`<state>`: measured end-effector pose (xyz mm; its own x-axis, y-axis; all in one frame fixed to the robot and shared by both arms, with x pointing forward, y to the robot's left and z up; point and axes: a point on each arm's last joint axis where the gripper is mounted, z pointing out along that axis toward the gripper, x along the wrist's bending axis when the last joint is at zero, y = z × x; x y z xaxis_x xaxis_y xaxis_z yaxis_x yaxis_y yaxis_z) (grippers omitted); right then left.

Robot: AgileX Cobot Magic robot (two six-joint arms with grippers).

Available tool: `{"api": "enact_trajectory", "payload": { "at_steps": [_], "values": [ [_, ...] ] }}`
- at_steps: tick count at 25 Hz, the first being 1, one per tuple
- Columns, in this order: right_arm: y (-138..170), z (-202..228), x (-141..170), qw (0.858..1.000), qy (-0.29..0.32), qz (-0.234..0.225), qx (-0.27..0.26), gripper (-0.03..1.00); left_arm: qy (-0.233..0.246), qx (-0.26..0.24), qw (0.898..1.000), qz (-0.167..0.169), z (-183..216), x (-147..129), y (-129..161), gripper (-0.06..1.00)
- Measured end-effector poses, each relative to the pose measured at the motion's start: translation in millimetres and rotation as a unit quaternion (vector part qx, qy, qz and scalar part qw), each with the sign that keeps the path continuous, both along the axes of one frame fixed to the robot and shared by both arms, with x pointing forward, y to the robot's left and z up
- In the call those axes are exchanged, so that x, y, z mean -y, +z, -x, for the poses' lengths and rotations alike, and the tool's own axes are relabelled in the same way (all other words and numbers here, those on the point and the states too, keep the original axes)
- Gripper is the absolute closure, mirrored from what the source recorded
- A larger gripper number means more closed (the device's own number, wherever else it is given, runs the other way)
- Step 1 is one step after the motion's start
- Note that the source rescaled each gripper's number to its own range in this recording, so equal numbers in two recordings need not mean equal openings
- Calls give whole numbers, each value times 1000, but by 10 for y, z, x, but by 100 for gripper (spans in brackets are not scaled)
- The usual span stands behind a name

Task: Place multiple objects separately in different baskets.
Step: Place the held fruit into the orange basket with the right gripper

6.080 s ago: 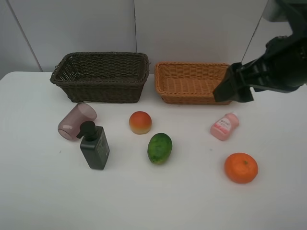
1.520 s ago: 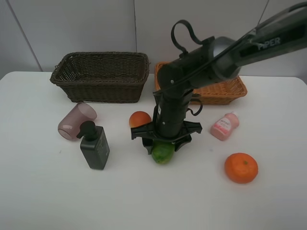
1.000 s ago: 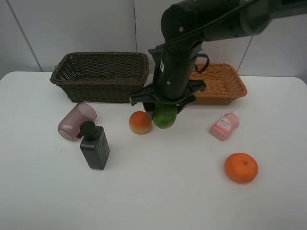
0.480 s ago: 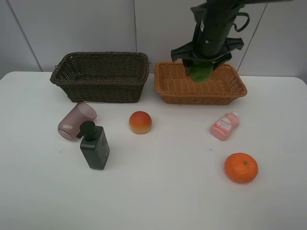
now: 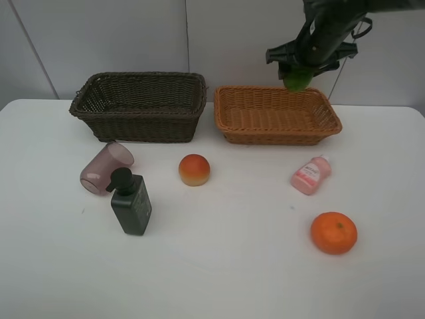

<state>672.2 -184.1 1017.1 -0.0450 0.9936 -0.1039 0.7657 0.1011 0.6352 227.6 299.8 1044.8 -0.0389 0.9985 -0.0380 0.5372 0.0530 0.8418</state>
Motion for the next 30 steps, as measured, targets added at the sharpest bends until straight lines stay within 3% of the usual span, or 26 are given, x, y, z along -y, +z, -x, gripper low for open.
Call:
{"api": "enact_trajectory", "payload": {
  "at_steps": [13,23,24,25,27,30],
  "values": [
    [-771,-334,185,1000,9,4,-9,63,0,0,1000,0,0,0,0,3],
    [-794,-343,179,1000,11,4,-7,63,0,0,1000,0,0,0,0,3],
    [-794,-342,178,1000,10,2,-7,59,0,0,1000,0,0,0,0,3],
    [-797,-339,178,1000,8,0,-9,48,0,0,1000,0,0,0,0,3],
    [-800,-335,177,1000,5,-3,-12,16,0,0,1000,0,0,0,0,3],
    [-808,-325,184,1000,1,-1,-19,0,0,0,1000,0,0,0,0,3]
  ]
}}
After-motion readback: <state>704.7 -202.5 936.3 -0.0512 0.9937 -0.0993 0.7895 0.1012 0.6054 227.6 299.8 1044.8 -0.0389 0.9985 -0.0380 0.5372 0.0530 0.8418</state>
